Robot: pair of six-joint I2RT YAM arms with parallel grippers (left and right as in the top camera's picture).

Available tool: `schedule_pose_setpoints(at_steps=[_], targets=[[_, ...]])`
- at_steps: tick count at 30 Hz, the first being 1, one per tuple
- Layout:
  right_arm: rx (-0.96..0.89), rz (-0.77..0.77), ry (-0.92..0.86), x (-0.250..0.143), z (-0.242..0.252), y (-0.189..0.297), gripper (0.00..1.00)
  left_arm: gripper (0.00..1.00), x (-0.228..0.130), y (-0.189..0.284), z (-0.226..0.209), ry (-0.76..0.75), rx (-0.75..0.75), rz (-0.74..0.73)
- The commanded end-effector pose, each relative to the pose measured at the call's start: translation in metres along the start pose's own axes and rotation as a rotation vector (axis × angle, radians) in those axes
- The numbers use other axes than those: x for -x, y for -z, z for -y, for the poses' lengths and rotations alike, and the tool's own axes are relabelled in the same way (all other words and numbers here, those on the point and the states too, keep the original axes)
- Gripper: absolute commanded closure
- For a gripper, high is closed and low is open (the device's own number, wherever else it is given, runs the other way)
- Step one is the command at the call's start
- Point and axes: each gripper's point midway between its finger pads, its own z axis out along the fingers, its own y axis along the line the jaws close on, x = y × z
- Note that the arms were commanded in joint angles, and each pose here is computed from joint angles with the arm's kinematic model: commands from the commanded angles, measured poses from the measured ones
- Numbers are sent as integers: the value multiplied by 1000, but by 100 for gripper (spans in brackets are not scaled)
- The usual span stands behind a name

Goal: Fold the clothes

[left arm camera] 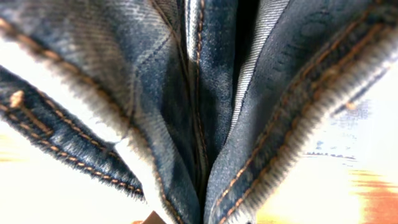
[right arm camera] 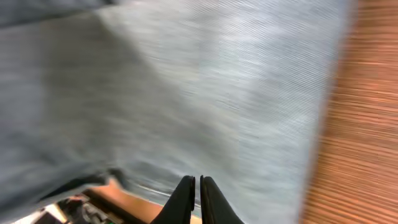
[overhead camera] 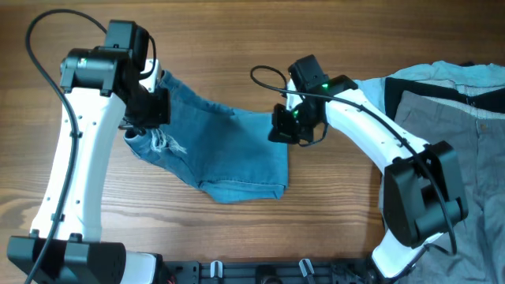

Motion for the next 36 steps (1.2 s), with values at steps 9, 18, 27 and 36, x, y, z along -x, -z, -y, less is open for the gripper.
schedule_pose_setpoints(at_steps=[9, 18, 27, 36], targets=[[-101, -148, -170, -12, 59, -69, 91, 96, 9, 10, 52, -21, -96, 55], [-103, -150, -172, -13, 59, -69, 91, 94, -2, -66, 136, 16, -139, -70], [-111, -162, -183, -16, 61, -68, 89, 49, -34, -98, 168, -83, -115, -205], [-145, 41, -131, 17, 66, 25, 66, 9, -10, -41, 108, -20, -84, -77]])
